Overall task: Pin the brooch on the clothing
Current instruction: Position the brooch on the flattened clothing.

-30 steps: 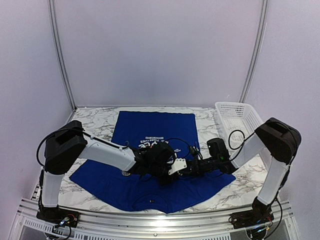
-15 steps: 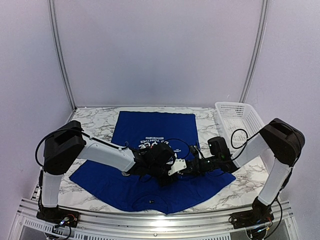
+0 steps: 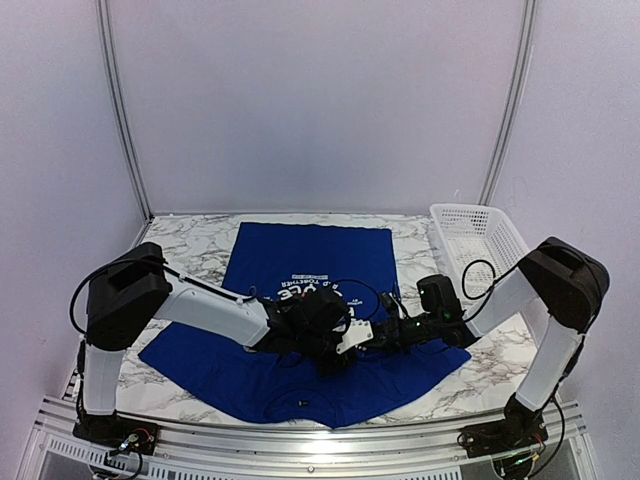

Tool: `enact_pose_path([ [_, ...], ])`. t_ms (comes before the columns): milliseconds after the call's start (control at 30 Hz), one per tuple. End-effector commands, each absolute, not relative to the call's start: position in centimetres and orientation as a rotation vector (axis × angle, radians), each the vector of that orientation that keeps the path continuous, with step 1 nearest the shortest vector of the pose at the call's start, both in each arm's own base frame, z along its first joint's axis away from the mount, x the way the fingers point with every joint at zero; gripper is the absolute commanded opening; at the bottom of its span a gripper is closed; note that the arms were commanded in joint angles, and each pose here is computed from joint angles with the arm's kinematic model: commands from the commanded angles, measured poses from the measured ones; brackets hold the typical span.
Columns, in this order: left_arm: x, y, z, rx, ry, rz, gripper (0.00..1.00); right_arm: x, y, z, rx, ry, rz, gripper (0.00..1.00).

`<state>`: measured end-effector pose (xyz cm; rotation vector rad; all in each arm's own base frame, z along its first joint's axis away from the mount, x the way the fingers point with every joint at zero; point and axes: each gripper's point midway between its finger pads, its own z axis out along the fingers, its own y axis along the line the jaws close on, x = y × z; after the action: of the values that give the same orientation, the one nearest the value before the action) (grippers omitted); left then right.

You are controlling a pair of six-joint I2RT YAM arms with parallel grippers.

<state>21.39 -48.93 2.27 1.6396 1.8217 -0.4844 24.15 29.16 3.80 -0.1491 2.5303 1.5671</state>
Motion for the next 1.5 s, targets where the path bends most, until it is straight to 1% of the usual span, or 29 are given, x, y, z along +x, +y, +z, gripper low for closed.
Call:
enact_pose_path([
  [0,22.1,-48.8,4.7,1.560,1.765,-0.467,0.00,23.5,29.3,3.8,-0.161,2.546,1.620,0.00],
  [333,22.7,-48.9,6.3,1.530,1.716,-0.441,0.00,22.9,29.1,3.6,-0.172,2.562,1.621,0.00],
  [767,23.1,-48.8,5.9,1.528,1.719,-0.409,0.00,22.1,29.4,4.0,-0.210,2.566,1.646,0.00],
  [800,23.3,-48.8,5.7,1.523,1.725,-0.396,0.04,22.1,29.4,4.0,-0.209,2.570,1.644,0.00],
  [833,23.3,-48.7,5.5,1.524,1.731,-0.391,0.13,22.2,29.4,4.0,-0.213,2.567,1.641,0.00],
  [900,23.2,-48.5,5.5,1.525,1.735,-0.386,0.25,22.2,29.4,4.0,-0.216,2.569,1.636,0.00],
  [967,23.0,-48.2,5.8,1.527,1.731,-0.379,0.29,22.2,29.3,3.8,-0.218,2.574,1.632,0.00],
  [1067,22.5,-48.0,6.8,1.541,1.692,-0.360,0.30,22.4,29.1,3.7,-0.211,2.577,1.624,0.00],
  [1167,21.0,-48.4,7.4,1.588,1.645,-0.368,0.30,22.6,29.1,3.9,-0.213,2.571,1.622,0.00],
  [1333,19.7,-48.7,7.3,1.622,1.626,-0.406,0.27,22.4,29.1,4.3,-0.235,2.574,1.626,0.00],
  [1467,19.3,-48.8,6.2,1.659,1.615,-0.407,0.26,22.1,28.8,4.4,-0.234,2.578,1.612,0.00],
])
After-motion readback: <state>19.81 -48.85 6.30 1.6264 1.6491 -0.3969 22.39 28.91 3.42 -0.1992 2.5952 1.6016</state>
